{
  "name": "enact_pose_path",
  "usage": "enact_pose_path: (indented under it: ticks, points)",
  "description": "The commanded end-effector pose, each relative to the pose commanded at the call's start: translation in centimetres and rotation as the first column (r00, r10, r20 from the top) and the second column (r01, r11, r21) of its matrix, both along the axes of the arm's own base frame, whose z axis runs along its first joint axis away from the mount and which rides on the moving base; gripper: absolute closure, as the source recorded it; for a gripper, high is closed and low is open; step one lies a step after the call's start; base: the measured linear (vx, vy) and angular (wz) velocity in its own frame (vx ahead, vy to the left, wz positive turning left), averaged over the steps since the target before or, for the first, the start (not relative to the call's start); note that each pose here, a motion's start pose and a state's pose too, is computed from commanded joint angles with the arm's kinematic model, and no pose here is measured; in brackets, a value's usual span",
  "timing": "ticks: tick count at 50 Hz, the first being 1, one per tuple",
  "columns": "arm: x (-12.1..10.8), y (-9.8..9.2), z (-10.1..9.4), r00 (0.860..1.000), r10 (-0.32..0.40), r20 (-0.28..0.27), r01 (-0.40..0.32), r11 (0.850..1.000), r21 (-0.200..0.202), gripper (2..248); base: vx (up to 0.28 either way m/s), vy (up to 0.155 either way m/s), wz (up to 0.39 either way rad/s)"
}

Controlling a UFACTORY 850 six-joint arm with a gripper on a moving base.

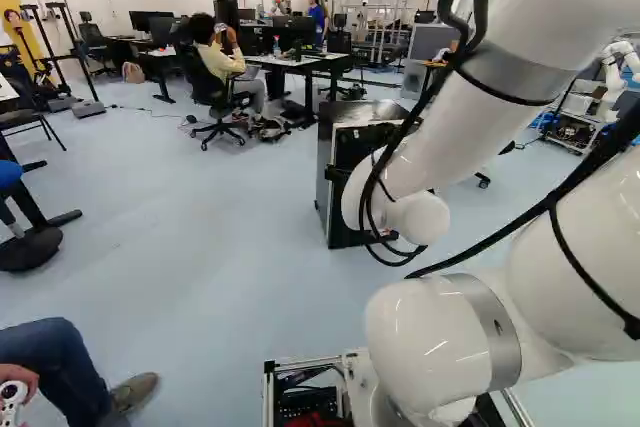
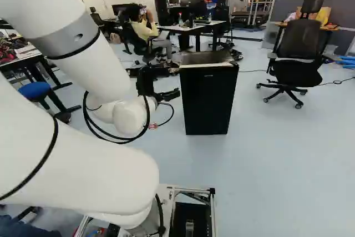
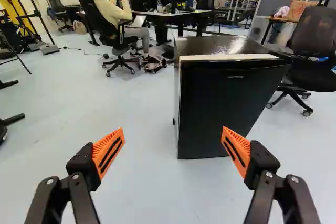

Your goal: Grab a drink from the fridge

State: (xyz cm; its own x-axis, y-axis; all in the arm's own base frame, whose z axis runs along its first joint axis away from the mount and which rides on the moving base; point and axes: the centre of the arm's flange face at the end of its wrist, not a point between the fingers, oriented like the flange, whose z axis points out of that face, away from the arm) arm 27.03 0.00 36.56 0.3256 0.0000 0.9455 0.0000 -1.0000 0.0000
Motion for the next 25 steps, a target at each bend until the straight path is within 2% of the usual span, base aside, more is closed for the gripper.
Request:
enact_pose_path:
  ticks: [25]
  points:
    - [0.0, 0.0, 0.0, 1.0, 0.0, 0.0, 0.0, 1.0, 0.0, 3, 0.065, -0.009, 0.007]
